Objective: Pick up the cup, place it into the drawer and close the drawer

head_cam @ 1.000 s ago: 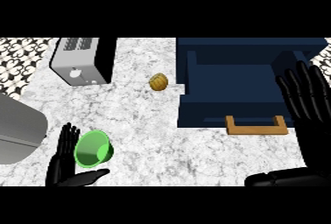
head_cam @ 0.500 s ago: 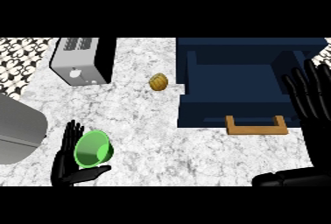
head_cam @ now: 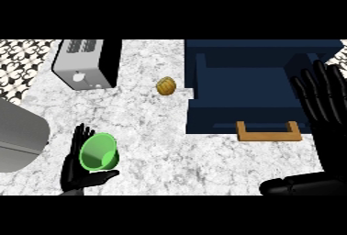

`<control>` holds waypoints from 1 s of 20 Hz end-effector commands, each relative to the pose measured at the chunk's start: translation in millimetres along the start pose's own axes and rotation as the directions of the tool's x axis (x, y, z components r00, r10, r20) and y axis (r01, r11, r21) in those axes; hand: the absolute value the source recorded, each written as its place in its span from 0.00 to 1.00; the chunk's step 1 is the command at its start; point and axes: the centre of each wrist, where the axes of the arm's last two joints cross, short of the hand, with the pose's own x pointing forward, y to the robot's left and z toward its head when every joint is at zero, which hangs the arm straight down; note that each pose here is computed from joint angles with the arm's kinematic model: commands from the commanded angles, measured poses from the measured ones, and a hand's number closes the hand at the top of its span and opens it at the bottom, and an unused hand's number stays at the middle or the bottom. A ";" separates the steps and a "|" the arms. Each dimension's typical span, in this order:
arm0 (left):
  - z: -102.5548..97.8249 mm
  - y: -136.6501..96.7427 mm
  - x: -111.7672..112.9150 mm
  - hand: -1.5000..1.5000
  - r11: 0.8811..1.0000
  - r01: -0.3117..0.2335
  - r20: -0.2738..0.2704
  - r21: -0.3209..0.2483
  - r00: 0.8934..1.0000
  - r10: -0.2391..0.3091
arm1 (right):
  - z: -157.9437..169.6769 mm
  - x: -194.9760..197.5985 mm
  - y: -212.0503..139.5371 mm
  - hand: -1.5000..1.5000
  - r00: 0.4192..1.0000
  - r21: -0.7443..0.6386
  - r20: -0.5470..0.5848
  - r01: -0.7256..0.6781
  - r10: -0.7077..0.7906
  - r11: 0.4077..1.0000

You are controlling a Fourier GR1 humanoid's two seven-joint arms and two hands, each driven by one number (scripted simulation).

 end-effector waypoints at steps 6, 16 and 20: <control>-24.0 -18.6 -5.0 0.00 0.985 -0.151 0.001 -0.085 0.988 0.152 | -8.3 5.3 -6.6 0.00 1.000 0.005 -0.018 0.009 -0.009 1.000; -4.7 -20.1 -7.6 1.00 0.984 -0.129 0.139 -0.122 0.979 0.146 | 5.8 -4.8 -14.8 0.00 1.000 -0.010 -0.009 -0.021 0.021 1.000; -13.2 -11.1 -11.0 1.00 0.991 -0.113 0.169 -0.077 0.978 0.125 | -20.8 -2.9 5.6 0.00 1.000 -0.002 0.015 -0.009 0.009 1.000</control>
